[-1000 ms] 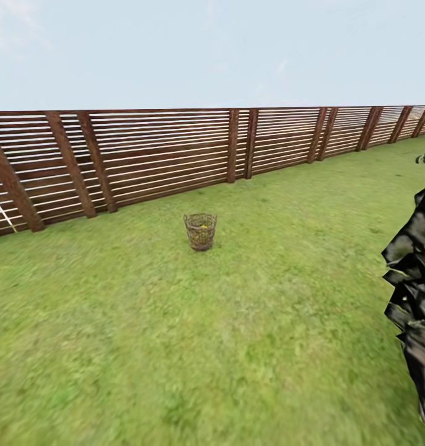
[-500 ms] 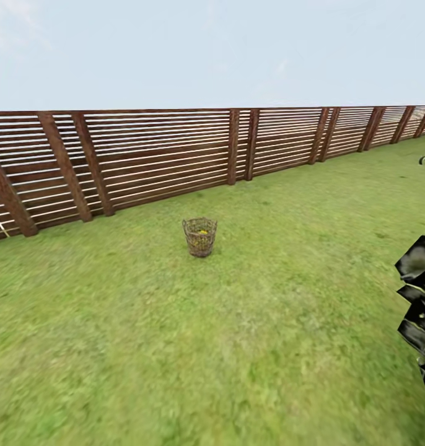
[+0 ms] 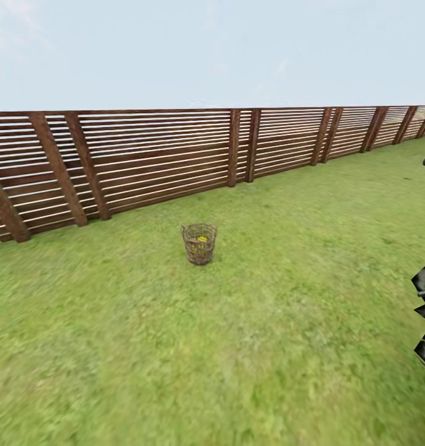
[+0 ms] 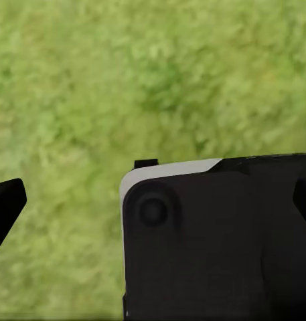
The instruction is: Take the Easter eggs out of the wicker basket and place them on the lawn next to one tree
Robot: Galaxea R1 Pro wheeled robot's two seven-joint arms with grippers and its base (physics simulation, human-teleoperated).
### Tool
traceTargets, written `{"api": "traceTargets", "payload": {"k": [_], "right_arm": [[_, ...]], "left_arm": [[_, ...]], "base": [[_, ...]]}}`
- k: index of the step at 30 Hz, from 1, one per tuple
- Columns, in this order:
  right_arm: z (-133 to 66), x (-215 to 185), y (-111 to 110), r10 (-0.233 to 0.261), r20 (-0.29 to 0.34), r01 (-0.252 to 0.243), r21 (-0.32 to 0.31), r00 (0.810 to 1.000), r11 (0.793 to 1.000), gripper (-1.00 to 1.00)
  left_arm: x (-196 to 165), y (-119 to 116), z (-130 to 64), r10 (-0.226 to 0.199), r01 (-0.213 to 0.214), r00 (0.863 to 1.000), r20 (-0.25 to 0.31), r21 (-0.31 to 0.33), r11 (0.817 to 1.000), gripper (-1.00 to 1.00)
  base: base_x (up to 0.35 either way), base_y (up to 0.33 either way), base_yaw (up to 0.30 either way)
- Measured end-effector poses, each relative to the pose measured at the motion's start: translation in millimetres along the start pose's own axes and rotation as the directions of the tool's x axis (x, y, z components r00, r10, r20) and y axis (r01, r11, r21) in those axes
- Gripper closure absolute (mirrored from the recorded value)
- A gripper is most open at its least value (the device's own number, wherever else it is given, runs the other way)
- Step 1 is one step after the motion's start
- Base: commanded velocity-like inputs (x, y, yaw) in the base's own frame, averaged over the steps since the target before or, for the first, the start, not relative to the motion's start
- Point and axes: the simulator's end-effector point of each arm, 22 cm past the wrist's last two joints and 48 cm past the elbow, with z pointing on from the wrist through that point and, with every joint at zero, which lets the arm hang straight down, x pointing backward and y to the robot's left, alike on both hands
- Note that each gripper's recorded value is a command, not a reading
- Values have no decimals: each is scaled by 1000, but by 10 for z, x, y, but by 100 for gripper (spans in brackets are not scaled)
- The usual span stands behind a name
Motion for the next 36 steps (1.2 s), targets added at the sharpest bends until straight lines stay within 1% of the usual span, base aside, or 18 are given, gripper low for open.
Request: {"api": "traceTargets", "payload": {"k": [2,7,14,21,30,36], "right_arm": [[0,1,-7,-2,0,2,-1,1000,1000,-100],[-1,13,14,-4,-3,4,-5,1000,1000,-100],[-8,127,5,-5,-26,5,-5,1000,1000,-100],[-10,154,33,-8,-32,8,-9,999,1000,-100],[-10,164,34,-32,-35,31,-12,999,999,-100],[-9,160,36,-12,-34,11,-8,999,1000,-100]], "left_arm": [[64,-23,-16,0,0,1000,-14,3,1000,-100],[116,-34,-30,-1,1,1000,-26,4,1000,-100],[136,-28,-35,0,0,1000,-30,4,1000,-100],[137,-42,-36,1,-1,1000,-30,7,1000,-100],[137,-56,-36,4,-4,1000,-30,11,1000,-100],[136,-37,-35,6,-6,1000,-29,9,1000,-100]], "base": [[338,0,0],[338,0,0],[338,0,0],[338,0,0],[337,0,0],[282,0,0]]}}
